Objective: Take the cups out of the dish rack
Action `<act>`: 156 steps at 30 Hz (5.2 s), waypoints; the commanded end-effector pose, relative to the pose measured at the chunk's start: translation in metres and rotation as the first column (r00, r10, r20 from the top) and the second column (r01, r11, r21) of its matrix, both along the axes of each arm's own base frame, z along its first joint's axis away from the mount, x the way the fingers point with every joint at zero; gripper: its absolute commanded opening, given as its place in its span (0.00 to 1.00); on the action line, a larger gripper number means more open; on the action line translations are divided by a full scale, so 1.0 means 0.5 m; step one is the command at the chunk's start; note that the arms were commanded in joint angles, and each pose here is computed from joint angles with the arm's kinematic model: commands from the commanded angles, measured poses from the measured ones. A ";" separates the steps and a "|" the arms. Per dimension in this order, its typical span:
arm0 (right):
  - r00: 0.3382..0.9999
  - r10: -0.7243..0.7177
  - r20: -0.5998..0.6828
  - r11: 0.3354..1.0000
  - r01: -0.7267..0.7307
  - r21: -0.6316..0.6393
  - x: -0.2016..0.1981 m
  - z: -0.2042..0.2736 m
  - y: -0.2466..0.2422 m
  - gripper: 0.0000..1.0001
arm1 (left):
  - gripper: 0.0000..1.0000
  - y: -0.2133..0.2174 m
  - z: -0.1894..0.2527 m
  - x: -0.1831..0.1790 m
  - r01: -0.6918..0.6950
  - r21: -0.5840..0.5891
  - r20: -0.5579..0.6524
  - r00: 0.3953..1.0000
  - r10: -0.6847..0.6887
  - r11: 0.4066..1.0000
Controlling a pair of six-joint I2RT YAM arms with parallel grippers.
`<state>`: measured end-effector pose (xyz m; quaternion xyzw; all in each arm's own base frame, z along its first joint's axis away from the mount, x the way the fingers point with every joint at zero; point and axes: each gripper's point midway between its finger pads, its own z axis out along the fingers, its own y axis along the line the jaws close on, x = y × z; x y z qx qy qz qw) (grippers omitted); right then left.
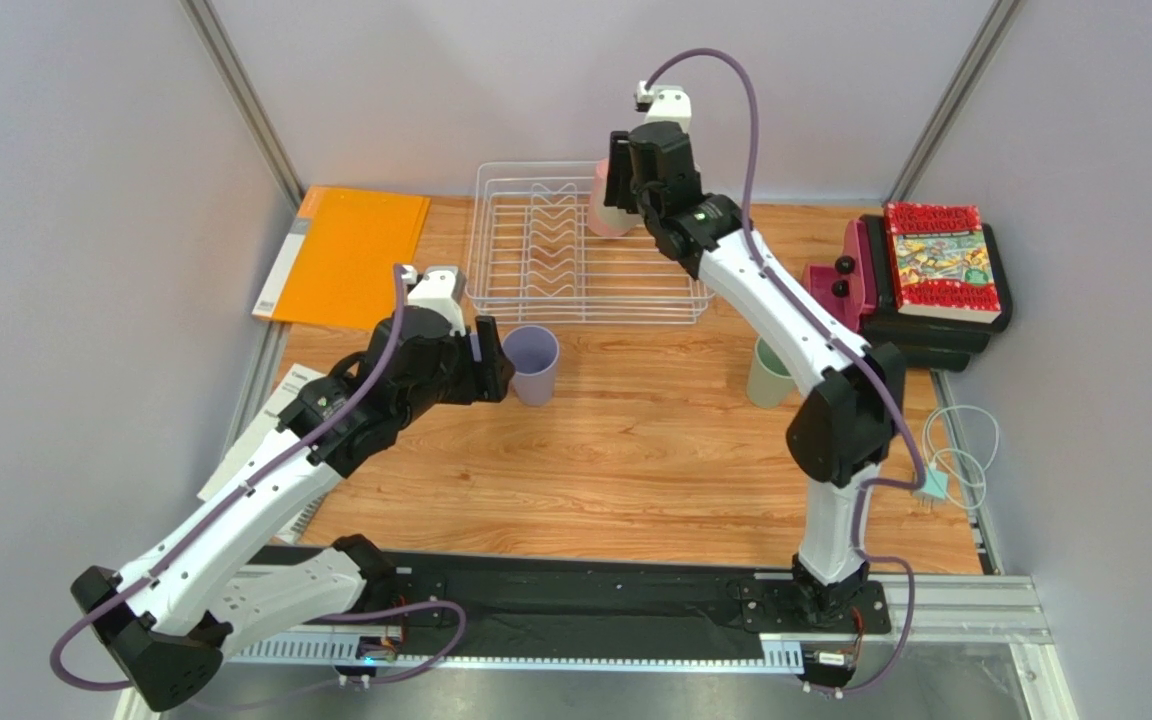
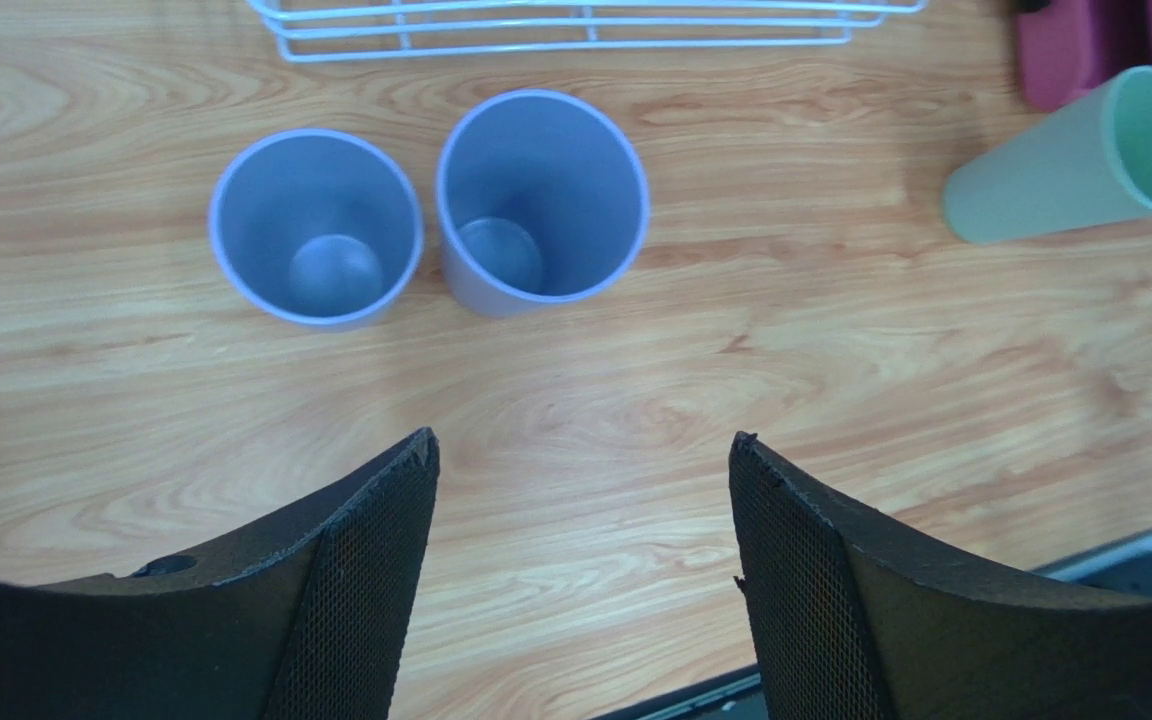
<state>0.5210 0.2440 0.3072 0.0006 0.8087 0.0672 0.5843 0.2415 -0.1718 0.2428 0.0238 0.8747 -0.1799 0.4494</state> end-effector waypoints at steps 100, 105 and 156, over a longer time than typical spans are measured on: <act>0.993 0.109 0.039 0.966 -0.115 0.231 -0.630 0.060 -0.257 0.72 | 0.00 -0.051 -0.215 -0.082 0.106 0.351 -0.392 0.919 0.043 0.930; 0.992 0.116 0.042 0.969 -0.122 0.216 -0.624 0.056 -0.251 0.72 | 0.00 -0.055 -0.255 -0.073 0.116 0.331 -0.435 0.899 0.042 0.937; 0.984 0.176 0.031 0.975 -0.179 0.134 -0.574 0.050 -0.191 0.73 | 0.51 -0.062 -0.013 -0.019 0.073 0.159 -0.210 0.977 -0.039 0.985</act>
